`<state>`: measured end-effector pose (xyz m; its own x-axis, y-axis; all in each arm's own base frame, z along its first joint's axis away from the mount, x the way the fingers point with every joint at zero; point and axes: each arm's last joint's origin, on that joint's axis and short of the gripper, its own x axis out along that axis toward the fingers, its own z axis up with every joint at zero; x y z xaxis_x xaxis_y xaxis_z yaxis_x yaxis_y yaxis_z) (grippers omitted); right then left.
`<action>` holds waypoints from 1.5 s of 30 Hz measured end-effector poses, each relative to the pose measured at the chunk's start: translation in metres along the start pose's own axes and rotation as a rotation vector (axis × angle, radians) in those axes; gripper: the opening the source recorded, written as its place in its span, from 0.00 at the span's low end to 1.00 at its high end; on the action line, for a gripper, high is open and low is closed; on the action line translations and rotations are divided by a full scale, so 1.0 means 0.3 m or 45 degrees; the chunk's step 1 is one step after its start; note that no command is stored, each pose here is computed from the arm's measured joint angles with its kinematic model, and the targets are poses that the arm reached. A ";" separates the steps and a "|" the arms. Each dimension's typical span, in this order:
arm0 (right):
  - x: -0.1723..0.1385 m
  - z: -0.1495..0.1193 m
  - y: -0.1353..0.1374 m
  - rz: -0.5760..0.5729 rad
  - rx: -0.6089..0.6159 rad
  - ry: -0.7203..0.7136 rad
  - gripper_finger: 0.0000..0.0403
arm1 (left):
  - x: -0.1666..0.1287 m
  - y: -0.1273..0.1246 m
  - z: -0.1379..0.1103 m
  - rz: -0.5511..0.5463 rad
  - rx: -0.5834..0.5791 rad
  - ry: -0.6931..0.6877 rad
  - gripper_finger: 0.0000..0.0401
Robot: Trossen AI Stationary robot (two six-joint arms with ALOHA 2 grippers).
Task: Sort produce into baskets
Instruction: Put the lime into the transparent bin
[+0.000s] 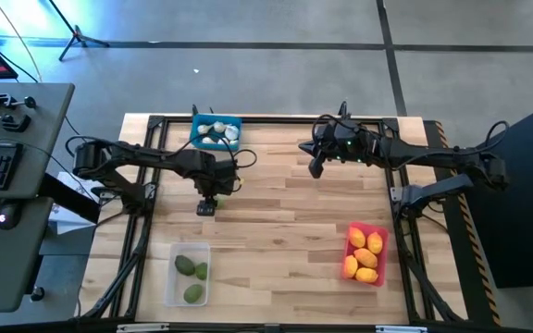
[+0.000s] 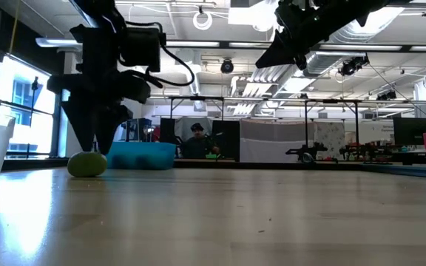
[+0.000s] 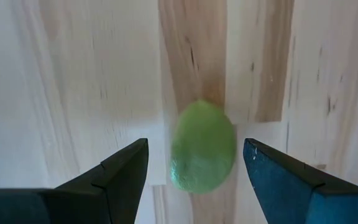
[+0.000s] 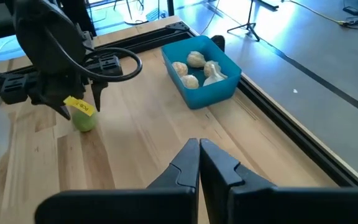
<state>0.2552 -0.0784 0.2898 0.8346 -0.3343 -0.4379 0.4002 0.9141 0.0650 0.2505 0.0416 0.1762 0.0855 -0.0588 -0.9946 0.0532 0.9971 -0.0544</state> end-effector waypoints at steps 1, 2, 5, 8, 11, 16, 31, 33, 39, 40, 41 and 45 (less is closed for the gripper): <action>0.000 0.000 -0.004 -0.005 0.002 0.000 0.00 | 0.003 0.003 -0.001 0.001 -0.007 -0.006 0.63; 0.000 0.001 -0.006 -0.008 0.003 0.000 0.00 | 0.005 0.005 -0.003 0.000 -0.015 -0.002 0.63; 0.001 0.001 -0.013 -0.017 0.009 0.000 0.00 | 0.009 0.010 -0.001 -0.003 -0.022 -0.006 0.63; 0.001 0.001 -0.018 -0.023 0.004 0.000 0.00 | 0.011 0.013 -0.004 -0.019 -0.032 0.000 0.63; 0.001 0.002 -0.023 -0.030 0.004 0.000 0.00 | 0.021 0.015 0.003 -0.032 -0.031 -0.004 0.63; 0.001 0.000 -0.023 -0.031 0.003 0.008 0.00 | 0.046 0.019 0.014 -0.038 -0.032 0.005 0.63; 0.001 -0.010 -0.024 -0.034 0.000 0.047 0.00 | 0.083 0.022 0.021 -0.063 -0.026 0.047 0.48; 0.001 -0.011 -0.024 -0.035 -0.001 0.048 0.00 | 0.083 0.022 0.022 -0.063 -0.026 0.045 0.43; 0.001 -0.014 -0.024 -0.036 -0.002 0.063 0.00 | 0.041 0.013 0.021 -0.132 -0.120 0.047 0.26; 0.001 -0.015 -0.024 -0.036 -0.010 0.065 0.00 | 0.021 0.009 0.027 -0.145 -0.139 0.029 0.24; 0.001 -0.015 -0.024 -0.035 -0.019 0.067 0.00 | 0.001 0.004 0.032 -0.158 -0.162 0.010 0.23; 0.001 -0.019 -0.022 -0.002 -0.069 0.082 0.00 | -0.099 -0.031 0.064 -0.191 -0.228 -0.087 0.23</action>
<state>0.2506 -0.0832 0.2843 0.8071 -0.3218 -0.4950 0.3789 0.9253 0.0162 0.2667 0.0330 0.2080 0.1576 -0.2038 -0.9662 -0.1063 0.9693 -0.2218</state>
